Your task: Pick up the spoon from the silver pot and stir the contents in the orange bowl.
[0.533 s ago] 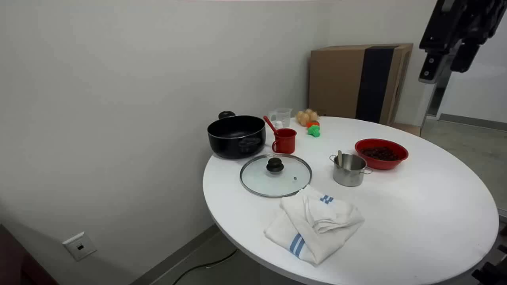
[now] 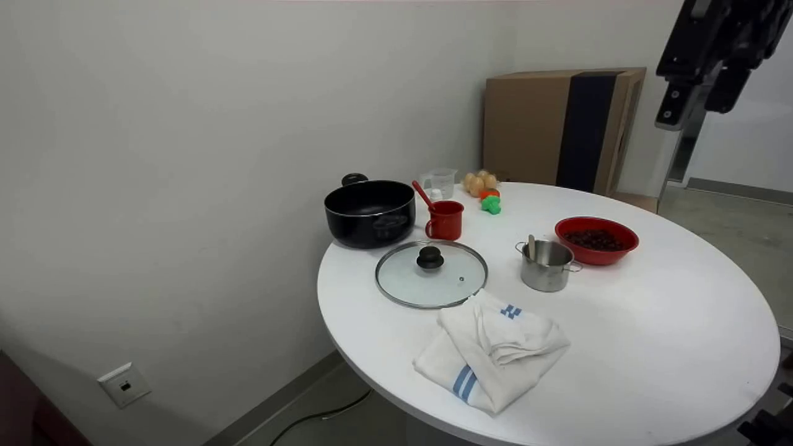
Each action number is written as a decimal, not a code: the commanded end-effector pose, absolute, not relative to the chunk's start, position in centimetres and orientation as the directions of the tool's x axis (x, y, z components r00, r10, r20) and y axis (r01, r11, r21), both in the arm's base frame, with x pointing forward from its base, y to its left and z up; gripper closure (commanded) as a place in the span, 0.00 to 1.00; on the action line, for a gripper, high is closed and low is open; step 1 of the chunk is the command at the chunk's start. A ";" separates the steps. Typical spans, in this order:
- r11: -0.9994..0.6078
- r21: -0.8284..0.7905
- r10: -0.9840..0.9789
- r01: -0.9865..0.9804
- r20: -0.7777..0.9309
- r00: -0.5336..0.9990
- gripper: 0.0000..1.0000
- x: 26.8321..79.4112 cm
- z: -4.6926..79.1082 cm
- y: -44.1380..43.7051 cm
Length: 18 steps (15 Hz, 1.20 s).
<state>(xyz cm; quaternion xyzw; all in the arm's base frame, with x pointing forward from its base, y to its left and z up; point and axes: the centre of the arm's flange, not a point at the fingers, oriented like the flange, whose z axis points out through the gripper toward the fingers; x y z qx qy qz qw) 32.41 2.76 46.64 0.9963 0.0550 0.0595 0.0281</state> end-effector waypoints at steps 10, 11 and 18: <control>-0.970 0.208 0.151 0.123 0.121 0.981 0.00 35.2 44.9 0.0; -0.967 0.219 0.162 0.133 0.124 0.979 0.00 35.9 44.4 -0.7; -0.970 0.172 0.203 0.174 0.171 0.964 0.00 41.3 40.6 -3.9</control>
